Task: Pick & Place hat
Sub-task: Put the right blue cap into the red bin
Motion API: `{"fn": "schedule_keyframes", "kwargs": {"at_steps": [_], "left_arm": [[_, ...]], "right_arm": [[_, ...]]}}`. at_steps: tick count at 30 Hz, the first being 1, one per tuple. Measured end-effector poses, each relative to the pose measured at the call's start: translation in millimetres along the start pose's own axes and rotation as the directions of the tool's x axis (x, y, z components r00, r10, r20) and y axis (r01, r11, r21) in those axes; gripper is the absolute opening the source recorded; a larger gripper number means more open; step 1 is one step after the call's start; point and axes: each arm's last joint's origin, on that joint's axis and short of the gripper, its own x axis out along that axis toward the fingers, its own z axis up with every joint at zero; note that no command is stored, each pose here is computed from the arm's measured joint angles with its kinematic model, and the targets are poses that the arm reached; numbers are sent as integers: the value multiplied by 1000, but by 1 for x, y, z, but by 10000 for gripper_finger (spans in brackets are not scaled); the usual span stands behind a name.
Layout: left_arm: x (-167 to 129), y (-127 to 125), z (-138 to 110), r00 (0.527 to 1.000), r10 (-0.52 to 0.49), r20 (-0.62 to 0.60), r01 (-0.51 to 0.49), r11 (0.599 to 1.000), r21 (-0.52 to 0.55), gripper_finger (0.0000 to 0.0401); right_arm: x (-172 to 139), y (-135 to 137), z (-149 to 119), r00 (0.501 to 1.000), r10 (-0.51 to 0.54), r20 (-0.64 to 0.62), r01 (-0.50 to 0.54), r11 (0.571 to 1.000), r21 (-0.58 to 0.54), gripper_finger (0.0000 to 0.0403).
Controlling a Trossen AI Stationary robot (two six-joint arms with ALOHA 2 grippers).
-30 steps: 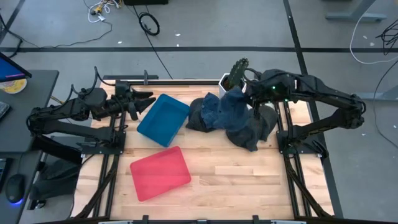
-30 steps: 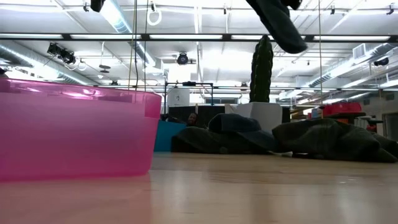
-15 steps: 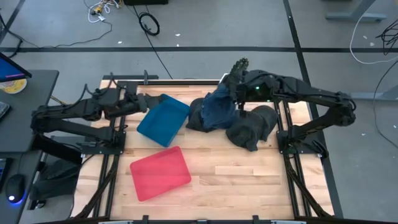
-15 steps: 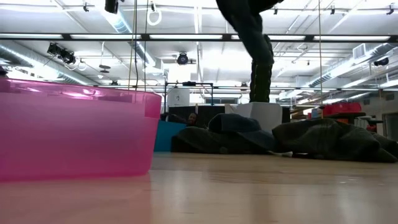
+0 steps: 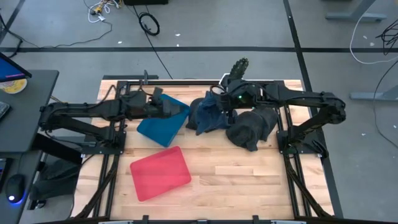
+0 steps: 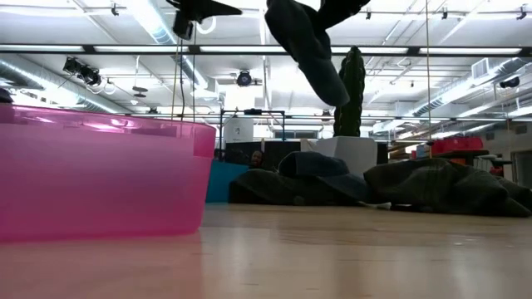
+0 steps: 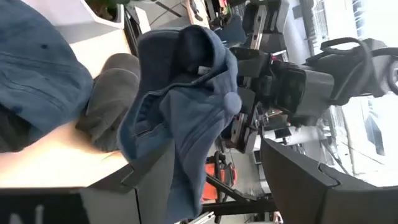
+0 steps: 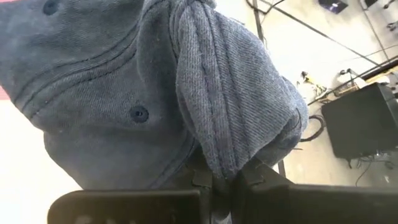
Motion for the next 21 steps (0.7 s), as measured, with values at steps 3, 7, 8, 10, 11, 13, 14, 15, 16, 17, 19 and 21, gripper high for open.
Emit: {"fn": "schedule_keyframes", "kwargs": {"at_steps": [3, 7, 8, 10, 11, 13, 14, 15, 16, 17, 19, 21], "left_arm": [[14, 1, -2, 999, -36, -14, 36, 999, -4, 243], [30, 5, -4, 996, -77, -55, 77, 997, 0, 243], [34, 7, -4, 995, -78, -66, 79, 997, -1, 243], [42, 9, -5, 992, -98, -77, 99, 995, 11, 243], [45, 10, -6, 991, -104, -85, 105, 994, 14, 243], [51, 11, -6, 987, -133, -94, 134, 991, 11, 243], [53, 11, -7, 984, -146, -103, 148, 989, 12, 243], [56, 11, -7, 980, -164, -113, 167, 986, 19, 243], [57, 10, -8, 976, -180, -122, 185, 982, 30, 243], [59, 10, -8, 974, -191, -124, 197, 980, 39, 243], [59, 10, -8, 971, -204, -125, 212, 975, 59, 241], [59, 10, -8, 970, -206, -127, 217, 973, 82, 234]], "right_arm": [[4, 5, 2, 1000, 19, -4, -19, 1000, -11, 14], [4, 10, 5, 999, 39, 15, -39, 999, -20, 14], [4, 10, 6, 999, 38, 23, -38, 999, -19, 14], [4, 11, 7, 999, 39, 36, -38, 999, -20, 14], [4, 11, 8, 998, 37, 40, -37, 999, -20, 14], [4, 11, 9, 998, 36, 50, -36, 999, -16, 14], [4, 11, 9, 998, 38, 51, -37, 999, -12, 14], [4, 11, 9, 998, 39, 52, -39, 999, -6, 14], [4, 11, 9, 998, 38, 53, -38, 999, 5, 14], [4, 11, 9, 998, 38, 54, -38, 999, 6, 14], [4, 11, 9, 998, 38, 54, -39, 999, 8, 14], [4, 11, 9, 998, 38, 54, -39, 999, 8, 14]]}}
